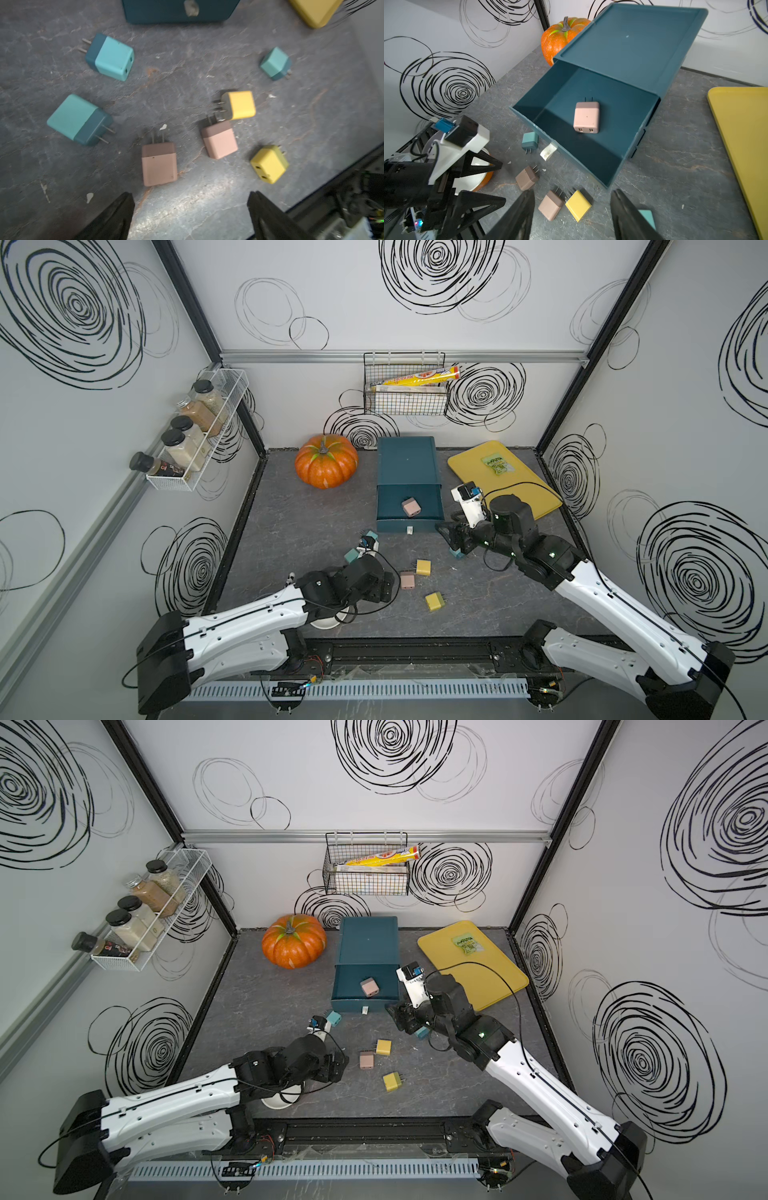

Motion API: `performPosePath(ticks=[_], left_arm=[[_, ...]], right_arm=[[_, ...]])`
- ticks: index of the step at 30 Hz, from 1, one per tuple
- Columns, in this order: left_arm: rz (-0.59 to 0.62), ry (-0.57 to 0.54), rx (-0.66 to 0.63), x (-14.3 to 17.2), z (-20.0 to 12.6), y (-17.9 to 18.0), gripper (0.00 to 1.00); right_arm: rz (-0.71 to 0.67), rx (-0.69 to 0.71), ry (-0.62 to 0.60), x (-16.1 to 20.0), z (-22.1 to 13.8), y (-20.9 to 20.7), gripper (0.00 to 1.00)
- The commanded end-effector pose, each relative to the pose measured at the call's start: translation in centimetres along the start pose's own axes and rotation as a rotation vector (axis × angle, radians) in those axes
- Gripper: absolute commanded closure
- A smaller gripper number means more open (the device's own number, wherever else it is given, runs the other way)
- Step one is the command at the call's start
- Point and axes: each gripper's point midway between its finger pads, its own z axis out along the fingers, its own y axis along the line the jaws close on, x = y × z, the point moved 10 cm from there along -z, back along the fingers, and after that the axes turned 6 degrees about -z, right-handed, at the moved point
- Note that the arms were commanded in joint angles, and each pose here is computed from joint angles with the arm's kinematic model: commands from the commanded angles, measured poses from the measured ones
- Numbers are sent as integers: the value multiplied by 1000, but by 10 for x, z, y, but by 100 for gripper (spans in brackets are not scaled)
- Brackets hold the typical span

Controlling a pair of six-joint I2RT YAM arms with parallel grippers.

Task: Place the plugs into the drawer by color
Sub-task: Place the plug in the drawer, then pick up the plug from the center of the board.

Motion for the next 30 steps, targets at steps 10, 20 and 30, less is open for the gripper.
performPosePath(ticks=[10,20,30], left_arm=[[71,57,-149,5,44,-2,21],[83,55,-160,6,61,-1,29],[70,82,-163,10,73,6,45]], right_arm=[[10,43,-157,9,-16,-3,35],[17,68,-182,11,-20,-5,36],[17,69,-192,11,-21,-5,37]])
